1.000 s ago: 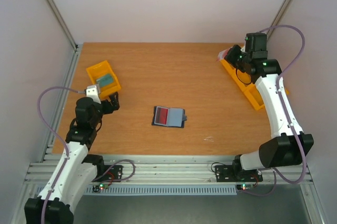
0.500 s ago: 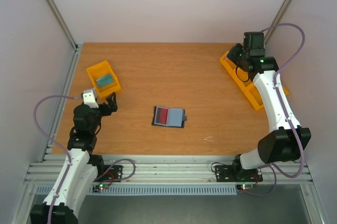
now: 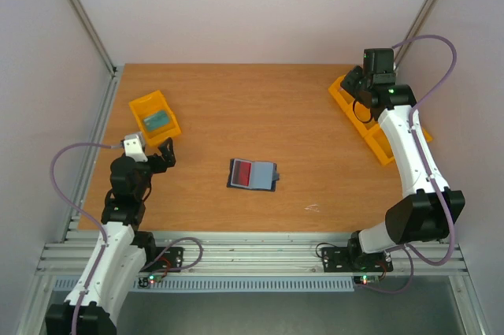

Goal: Take the credit cards out of the card holder

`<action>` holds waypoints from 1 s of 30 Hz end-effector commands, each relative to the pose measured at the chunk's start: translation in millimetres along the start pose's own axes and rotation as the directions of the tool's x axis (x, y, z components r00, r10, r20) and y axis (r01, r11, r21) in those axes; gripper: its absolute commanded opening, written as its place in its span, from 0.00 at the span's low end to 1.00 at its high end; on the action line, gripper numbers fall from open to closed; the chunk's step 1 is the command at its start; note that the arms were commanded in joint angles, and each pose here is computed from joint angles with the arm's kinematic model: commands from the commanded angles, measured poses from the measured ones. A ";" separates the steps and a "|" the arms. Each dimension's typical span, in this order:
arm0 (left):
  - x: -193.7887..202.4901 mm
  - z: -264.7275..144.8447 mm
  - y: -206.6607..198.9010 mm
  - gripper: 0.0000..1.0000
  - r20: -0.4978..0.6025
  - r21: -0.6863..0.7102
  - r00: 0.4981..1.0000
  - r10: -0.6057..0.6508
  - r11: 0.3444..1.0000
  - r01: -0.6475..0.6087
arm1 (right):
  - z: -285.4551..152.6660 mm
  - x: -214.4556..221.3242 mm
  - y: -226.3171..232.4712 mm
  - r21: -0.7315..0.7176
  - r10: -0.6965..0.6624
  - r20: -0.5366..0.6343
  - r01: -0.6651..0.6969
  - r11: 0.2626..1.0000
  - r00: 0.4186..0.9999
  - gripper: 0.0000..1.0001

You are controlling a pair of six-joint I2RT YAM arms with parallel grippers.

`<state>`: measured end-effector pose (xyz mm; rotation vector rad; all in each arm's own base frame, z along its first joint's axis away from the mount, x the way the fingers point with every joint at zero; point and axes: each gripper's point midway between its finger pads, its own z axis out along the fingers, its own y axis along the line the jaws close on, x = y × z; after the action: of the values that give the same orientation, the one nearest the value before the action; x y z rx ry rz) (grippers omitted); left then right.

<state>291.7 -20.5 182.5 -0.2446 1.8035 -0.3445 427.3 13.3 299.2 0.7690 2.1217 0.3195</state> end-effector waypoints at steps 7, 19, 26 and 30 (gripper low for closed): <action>-23.3 3.9 30.7 0.99 0.049 -0.201 0.998 -0.025 0.979 0.034 | -16.5 -10.3 4.5 -0.039 -0.010 0.058 0.012 0.999 0.998 0.01; -63.5 -6.2 60.3 0.99 0.006 -0.474 1.000 -0.013 0.880 0.015 | -24.9 21.5 -19.8 -0.062 0.079 0.045 -0.076 0.995 0.996 0.01; -62.5 -5.6 49.6 0.99 -0.039 -0.429 0.999 -0.031 0.903 0.011 | -16.8 53.0 -45.1 -0.007 0.143 -0.017 -0.143 0.990 0.990 0.01; -53.6 -5.0 48.0 0.99 -0.055 -0.417 0.996 -0.077 0.908 0.047 | -0.2 80.4 -66.9 0.039 0.261 -0.047 -0.260 0.965 0.964 0.01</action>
<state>303.3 45.3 213.7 -0.5591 1.9291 0.0393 368.0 12.2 237.7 0.8999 2.1325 0.3783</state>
